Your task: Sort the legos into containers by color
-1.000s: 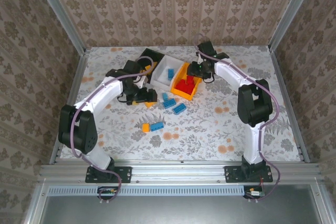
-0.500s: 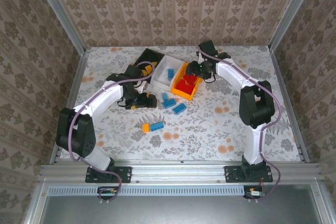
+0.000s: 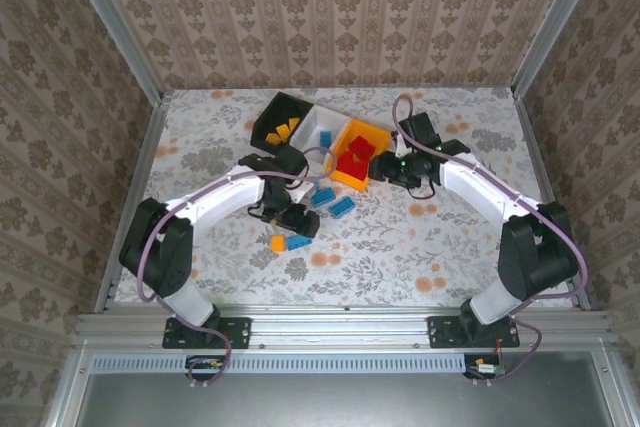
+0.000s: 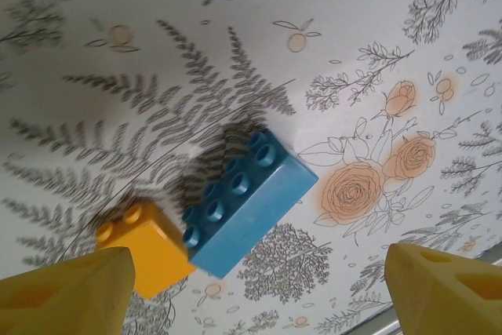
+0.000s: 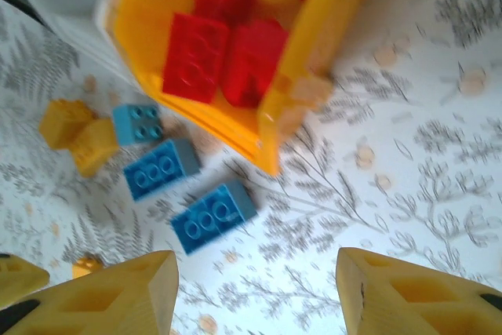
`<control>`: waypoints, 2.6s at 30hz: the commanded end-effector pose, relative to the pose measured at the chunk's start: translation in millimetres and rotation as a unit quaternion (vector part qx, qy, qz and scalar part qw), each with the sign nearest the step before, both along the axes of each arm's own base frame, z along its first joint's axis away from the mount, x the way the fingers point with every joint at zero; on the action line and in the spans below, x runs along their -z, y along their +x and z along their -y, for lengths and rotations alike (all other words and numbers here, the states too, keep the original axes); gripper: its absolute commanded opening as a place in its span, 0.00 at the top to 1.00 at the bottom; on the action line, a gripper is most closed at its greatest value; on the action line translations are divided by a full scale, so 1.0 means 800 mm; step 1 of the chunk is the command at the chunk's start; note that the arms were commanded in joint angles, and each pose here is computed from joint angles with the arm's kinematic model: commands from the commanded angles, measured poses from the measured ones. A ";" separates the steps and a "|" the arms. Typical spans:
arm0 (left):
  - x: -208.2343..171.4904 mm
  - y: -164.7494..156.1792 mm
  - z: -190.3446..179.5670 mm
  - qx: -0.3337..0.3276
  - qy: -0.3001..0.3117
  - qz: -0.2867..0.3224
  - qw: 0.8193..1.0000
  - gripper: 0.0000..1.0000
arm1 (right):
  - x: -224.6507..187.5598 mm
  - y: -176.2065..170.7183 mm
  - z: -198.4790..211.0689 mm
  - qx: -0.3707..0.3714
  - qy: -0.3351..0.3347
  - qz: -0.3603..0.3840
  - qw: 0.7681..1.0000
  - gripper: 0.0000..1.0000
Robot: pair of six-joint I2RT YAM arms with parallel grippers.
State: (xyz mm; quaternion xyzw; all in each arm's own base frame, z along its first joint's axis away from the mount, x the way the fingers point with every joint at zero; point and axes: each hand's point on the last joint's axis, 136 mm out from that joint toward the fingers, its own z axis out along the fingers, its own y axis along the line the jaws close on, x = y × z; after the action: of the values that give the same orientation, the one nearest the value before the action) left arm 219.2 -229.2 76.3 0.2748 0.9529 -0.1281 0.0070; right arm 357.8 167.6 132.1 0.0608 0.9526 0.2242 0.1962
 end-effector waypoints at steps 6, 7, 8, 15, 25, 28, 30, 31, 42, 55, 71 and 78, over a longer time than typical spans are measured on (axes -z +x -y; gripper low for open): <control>0.028 -0.005 0.006 0.084 0.043 -0.004 0.996 0.19 | -0.015 -0.024 0.017 0.017 -0.006 0.021 1.000 0.43; 0.031 -0.005 0.005 0.088 0.047 -0.006 0.995 0.20 | -0.016 -0.027 0.019 0.019 -0.007 0.023 1.000 0.43; 0.034 -0.006 0.006 0.093 0.051 -0.007 0.994 0.20 | -0.017 -0.029 0.021 0.022 -0.008 0.025 0.999 0.43; 0.054 -0.014 0.006 0.120 0.069 -0.015 0.990 0.24 | -0.017 -0.044 0.031 0.039 -0.008 0.028 0.999 0.43; 0.068 -0.014 0.004 0.120 0.078 -0.022 0.989 0.57 | -0.018 -0.048 0.034 0.059 0.000 0.026 0.998 0.43; 0.068 -0.012 0.003 0.120 0.078 -0.023 0.989 0.67 | -0.019 -0.048 0.035 0.061 0.001 0.027 0.998 0.43; 0.067 -0.010 0.003 0.118 0.077 -0.021 0.990 0.71 | -0.020 -0.048 0.035 0.063 0.001 0.027 0.998 0.43; 0.065 -0.008 0.003 0.114 0.074 -0.020 0.990 0.72 | -0.021 -0.049 0.035 0.063 0.001 0.027 0.998 0.43; -0.018 0.063 0.014 -0.033 -0.050 0.001 0.998 0.75 | -0.019 -0.055 0.041 0.061 -0.008 0.031 0.998 0.43; -0.141 0.277 0.040 -0.313 -0.318 0.029 0.894 0.75 | -0.008 -0.065 0.040 0.068 0.003 0.021 0.997 0.43; -0.114 0.393 0.094 -0.308 -0.291 0.032 0.905 0.71 | -0.012 -0.081 0.054 0.097 0.007 0.035 0.995 0.42; -0.094 0.394 0.103 -0.305 -0.283 0.021 0.909 0.62 | -0.008 -0.091 0.063 0.108 -0.001 0.032 0.994 0.41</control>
State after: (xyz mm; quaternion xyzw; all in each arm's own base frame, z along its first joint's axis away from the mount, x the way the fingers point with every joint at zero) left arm 540.7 -310.9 149.8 -0.0450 0.9105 -0.3814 0.1534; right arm 287.8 124.6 138.9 0.1423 0.9351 0.2143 0.2437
